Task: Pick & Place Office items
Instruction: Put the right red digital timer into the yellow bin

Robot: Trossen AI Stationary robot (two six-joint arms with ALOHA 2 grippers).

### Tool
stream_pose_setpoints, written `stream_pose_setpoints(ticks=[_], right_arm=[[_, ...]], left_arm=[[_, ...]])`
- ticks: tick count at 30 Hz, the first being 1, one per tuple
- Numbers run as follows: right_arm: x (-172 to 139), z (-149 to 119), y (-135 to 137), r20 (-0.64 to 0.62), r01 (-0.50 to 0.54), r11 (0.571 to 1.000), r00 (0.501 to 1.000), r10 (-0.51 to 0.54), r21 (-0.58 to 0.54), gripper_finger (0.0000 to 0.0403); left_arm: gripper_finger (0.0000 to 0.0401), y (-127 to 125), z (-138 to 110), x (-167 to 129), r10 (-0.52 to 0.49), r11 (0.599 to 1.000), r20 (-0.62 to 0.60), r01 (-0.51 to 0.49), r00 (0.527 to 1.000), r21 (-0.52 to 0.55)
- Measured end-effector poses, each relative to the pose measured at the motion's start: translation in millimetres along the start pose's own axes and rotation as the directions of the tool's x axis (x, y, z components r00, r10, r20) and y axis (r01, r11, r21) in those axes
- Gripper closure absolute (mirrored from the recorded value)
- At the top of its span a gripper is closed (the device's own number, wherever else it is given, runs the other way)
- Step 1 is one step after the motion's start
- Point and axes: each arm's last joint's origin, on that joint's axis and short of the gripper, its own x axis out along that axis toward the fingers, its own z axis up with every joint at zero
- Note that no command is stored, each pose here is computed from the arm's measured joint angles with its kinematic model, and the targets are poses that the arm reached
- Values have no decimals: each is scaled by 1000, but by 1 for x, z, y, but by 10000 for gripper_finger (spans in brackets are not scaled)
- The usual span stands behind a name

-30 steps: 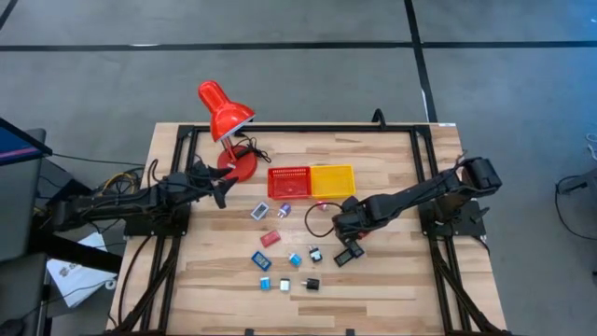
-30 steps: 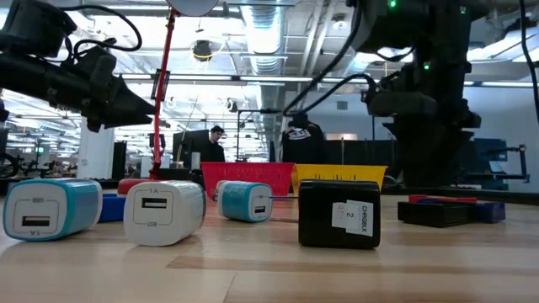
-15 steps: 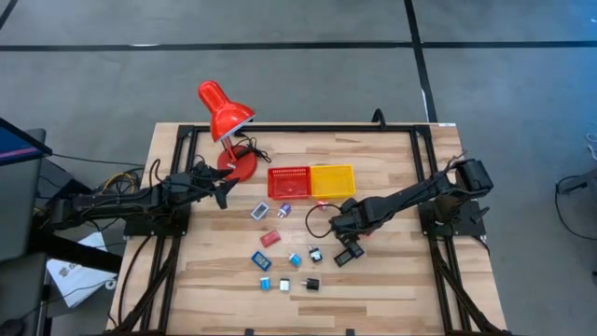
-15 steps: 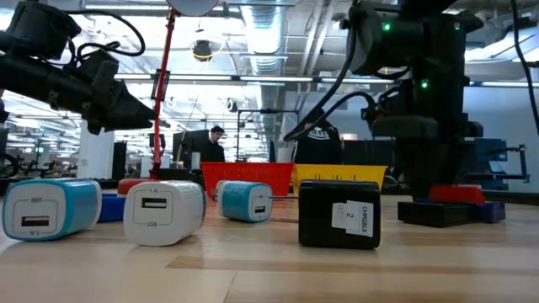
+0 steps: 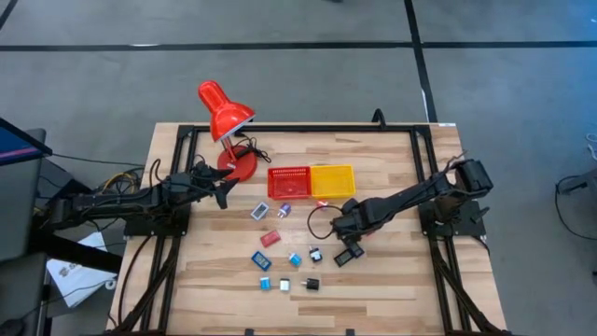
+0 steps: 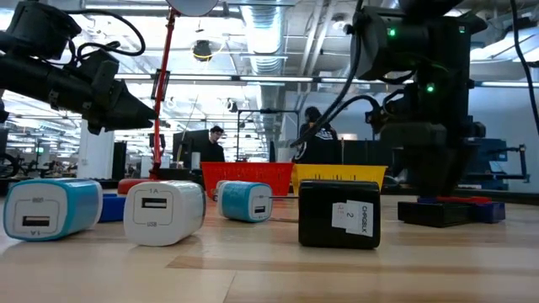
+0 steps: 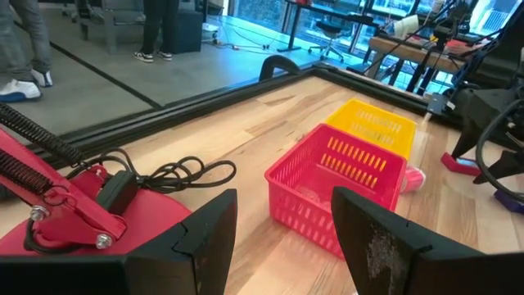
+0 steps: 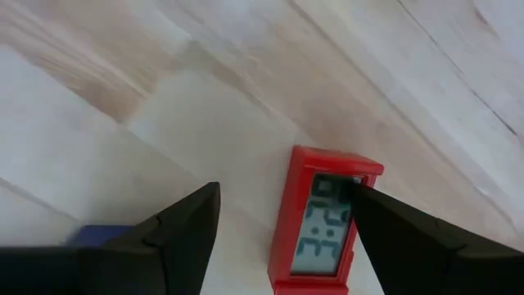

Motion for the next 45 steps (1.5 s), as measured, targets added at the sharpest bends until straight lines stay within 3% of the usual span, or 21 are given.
stream_pose_setpoints(ticks=[12,24,30,45], right_arm=[[-1,-4,-4,3,55,998,998,-55,4,133],[-1,-1,-1,23,22,1000,999,-22,14,133],[-1,-2,-4,28,68,998,997,-68,18,133],[10,-11,-8,21,63,997,998,-64,49,133]], left_arm=[[206,0,0,0,0,1000,0,0,1000,0],[206,0,0,0,-1,1000,0,1,1000,0],[206,0,0,0,0,1000,0,0,1000,0],[206,0,0,0,0,1000,0,0,1000,0]])
